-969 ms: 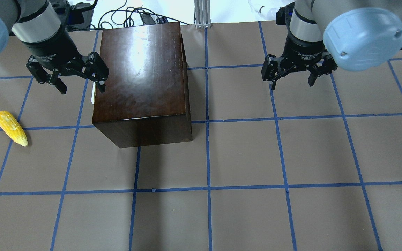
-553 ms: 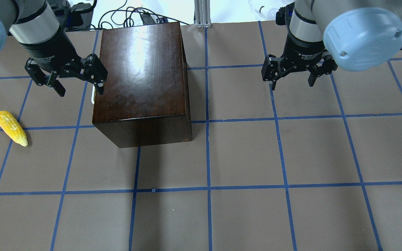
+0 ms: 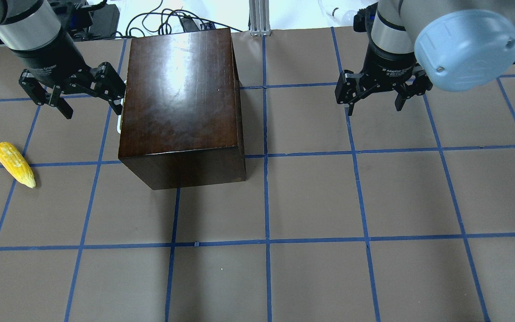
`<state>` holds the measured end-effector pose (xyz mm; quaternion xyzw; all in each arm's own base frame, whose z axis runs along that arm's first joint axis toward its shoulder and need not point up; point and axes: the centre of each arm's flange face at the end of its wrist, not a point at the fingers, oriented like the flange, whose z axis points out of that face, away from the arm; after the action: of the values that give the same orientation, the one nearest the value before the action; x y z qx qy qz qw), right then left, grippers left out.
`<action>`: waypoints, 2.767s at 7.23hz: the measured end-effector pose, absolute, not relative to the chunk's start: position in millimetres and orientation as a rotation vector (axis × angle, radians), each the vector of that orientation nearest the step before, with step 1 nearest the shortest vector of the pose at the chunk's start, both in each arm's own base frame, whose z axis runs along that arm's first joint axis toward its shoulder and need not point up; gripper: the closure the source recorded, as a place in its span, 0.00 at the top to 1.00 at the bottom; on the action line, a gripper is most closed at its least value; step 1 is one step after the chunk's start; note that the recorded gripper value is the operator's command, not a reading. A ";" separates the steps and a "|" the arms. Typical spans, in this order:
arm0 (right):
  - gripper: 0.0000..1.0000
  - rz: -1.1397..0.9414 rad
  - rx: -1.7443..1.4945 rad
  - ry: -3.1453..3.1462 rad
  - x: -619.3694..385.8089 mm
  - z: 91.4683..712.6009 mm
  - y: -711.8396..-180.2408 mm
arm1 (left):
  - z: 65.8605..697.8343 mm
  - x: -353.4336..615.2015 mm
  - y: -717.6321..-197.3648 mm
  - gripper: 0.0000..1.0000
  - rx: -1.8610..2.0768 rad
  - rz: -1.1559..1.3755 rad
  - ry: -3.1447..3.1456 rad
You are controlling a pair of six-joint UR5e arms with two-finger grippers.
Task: Open drawer and put corn inside
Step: 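Move the left gripper outward beside the cabinet toward the white drawer handle, then lower the left gripper onto the white drawer handle and close it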
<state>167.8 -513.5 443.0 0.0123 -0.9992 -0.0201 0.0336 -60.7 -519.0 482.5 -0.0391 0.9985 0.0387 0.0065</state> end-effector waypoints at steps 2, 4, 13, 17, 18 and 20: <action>1.00 -0.063 0.038 -3.073 167.8 442.7 -513.6 | 476.0 -13.6 -538.9 1.00 -0.165 0.043 3.127; 1.00 -0.061 0.038 -3.073 167.7 442.8 -513.7 | 462.3 32.0 -555.0 1.00 -0.101 0.005 3.139; 1.00 -0.060 0.038 -3.074 167.8 443.3 -513.4 | 333.6 80.1 -630.6 1.00 -0.017 -0.052 3.418; 1.00 -0.061 0.038 -3.074 167.8 442.9 -513.6 | 305.9 74.8 -638.8 1.00 -0.015 -0.002 3.471; 1.00 -0.061 0.038 -3.074 167.8 442.8 -513.7 | 300.8 73.1 -640.5 1.00 -0.015 0.006 3.485; 1.00 -0.062 0.038 -3.074 167.8 442.7 -513.7 | 288.6 70.4 -643.3 1.00 -0.024 0.023 3.522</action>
<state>167.8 -513.7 442.7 0.0123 -0.9992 -0.0202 0.0335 70.4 -643.3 288.6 -0.0067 0.9819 0.0063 -0.1892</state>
